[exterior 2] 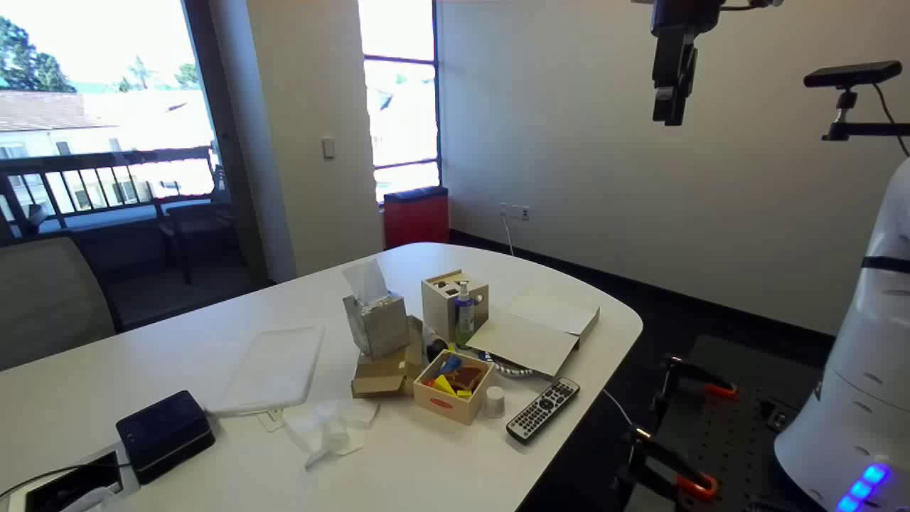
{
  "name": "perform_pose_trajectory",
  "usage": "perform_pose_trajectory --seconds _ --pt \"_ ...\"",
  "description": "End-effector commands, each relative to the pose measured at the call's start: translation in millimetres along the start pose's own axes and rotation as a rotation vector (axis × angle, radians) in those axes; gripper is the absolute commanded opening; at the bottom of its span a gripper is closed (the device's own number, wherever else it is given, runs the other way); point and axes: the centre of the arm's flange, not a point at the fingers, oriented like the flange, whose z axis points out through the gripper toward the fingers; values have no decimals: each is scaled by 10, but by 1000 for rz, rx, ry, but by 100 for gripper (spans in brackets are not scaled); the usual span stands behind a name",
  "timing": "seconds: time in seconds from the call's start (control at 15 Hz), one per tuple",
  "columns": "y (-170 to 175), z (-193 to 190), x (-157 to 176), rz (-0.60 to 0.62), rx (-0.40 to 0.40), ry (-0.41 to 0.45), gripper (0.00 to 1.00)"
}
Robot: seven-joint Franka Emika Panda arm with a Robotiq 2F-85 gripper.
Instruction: Move the wooden toy box lid to the right.
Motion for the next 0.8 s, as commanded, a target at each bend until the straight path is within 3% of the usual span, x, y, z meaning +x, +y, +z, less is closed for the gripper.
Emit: perform_pose_trajectory --seconds 0.0,0.47,0.73 --pt "0 0 0 0 0 0 100" --pt "0 0 0 0 0 0 100" --pt "145 -2 640 -76 22 5 100"
